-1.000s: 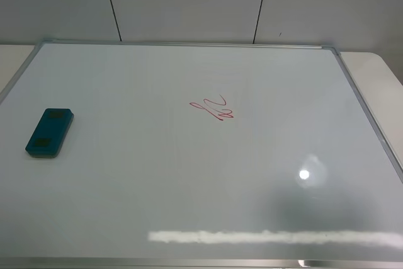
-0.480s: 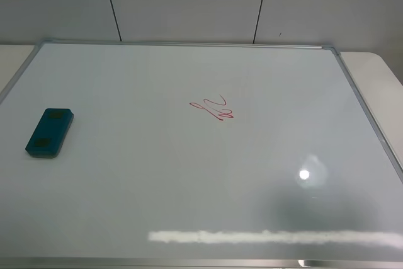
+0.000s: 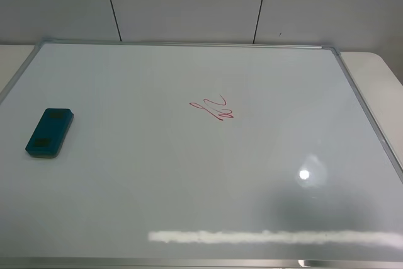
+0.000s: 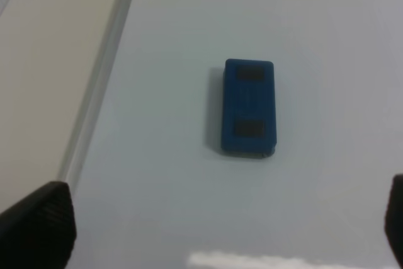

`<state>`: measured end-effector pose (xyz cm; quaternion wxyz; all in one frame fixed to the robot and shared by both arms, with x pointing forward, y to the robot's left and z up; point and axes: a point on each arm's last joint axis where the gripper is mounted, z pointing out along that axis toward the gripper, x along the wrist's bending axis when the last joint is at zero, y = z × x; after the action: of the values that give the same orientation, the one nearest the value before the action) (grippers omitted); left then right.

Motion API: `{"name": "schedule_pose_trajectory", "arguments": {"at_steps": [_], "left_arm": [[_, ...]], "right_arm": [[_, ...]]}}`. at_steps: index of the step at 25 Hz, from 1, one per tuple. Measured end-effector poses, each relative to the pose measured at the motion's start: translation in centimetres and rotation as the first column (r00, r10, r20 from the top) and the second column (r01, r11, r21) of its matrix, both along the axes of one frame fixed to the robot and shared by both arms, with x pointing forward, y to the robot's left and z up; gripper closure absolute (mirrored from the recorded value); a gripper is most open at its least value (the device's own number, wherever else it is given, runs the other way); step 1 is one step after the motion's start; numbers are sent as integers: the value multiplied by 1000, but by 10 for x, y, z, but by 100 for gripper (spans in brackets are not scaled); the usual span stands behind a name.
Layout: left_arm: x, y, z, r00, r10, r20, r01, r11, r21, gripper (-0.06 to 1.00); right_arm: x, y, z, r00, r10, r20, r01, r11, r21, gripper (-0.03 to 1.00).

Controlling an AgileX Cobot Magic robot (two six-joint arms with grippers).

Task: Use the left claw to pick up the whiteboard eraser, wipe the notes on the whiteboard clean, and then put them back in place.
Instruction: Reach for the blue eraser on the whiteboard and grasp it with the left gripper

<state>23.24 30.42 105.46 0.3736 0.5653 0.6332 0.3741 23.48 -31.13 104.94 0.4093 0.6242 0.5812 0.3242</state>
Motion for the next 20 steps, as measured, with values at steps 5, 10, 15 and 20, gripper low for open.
{"name": "schedule_pose_trajectory", "arguments": {"at_steps": [5, 10, 15, 20], "left_arm": [[0, 0, 0, 1000, -1, 0, 1, 1000, 2, -5], [0, 0, 0, 1000, -1, 0, 1, 1000, 3, -5], [0, 0, 0, 1000, -1, 0, 1, 1000, 2, -5], [2, 0, 0, 1000, 2, -12, -2, 1000, 6, -5]], "right_arm": [[0, 0, 0, 1000, 0, 0, 0, 1000, 0, -2], [0, 0, 0, 1000, 0, 0, 0, 1000, 0, -2], [0, 0, 0, 1000, 0, 0, 0, 1000, 0, -2], [0, 0, 0, 1000, 0, 0, 0, 1000, 0, -2]]}}
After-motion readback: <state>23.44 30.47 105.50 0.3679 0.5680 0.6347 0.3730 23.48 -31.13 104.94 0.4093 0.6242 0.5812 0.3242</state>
